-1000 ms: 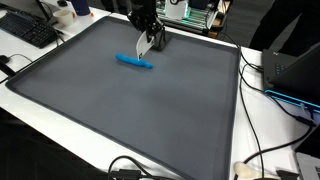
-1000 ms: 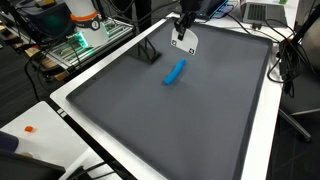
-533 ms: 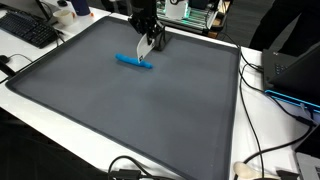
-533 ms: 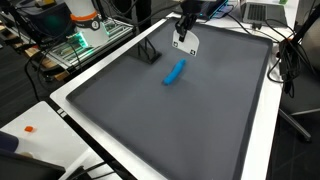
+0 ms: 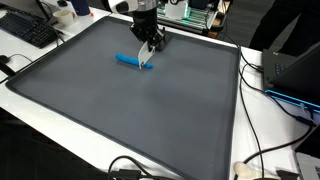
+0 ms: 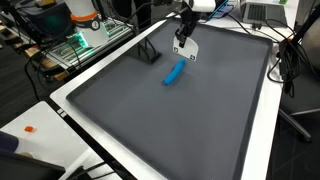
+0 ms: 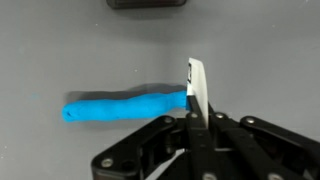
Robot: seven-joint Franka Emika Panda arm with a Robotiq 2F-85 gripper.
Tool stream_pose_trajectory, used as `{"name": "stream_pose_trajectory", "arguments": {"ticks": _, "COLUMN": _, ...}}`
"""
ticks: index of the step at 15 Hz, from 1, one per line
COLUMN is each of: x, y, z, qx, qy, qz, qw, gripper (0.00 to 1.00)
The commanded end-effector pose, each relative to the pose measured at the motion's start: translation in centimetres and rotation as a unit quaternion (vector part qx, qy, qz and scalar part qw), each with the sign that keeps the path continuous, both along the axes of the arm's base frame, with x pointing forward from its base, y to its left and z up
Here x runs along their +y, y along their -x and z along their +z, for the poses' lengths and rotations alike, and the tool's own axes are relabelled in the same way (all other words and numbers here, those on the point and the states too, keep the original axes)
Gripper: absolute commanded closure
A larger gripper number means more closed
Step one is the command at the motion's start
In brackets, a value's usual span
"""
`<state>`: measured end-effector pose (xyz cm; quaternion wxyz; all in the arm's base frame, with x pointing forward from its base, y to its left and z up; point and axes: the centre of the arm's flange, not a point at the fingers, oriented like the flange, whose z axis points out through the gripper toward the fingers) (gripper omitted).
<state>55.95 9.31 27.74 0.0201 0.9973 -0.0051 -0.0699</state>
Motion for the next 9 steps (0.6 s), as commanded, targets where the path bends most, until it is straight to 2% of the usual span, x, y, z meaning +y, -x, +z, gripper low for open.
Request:
{"name": "stream_pose_trajectory", "arguments": {"ticks": 1, "x": -0.18, "y": 0.38, "z": -0.99, "qx": -0.015, "qy": -0.004, "qz": 0.006, "qw": 0.9999, "gripper": 0.99}}
{"name": "stream_pose_trajectory", "arguments": {"ticks": 9, "x": -0.32, "y": 0.08, "z": -1.81, "qx": -0.022, "qy": 0.006, "qz": 0.015, "qw": 0.9996, "gripper": 0.99}}
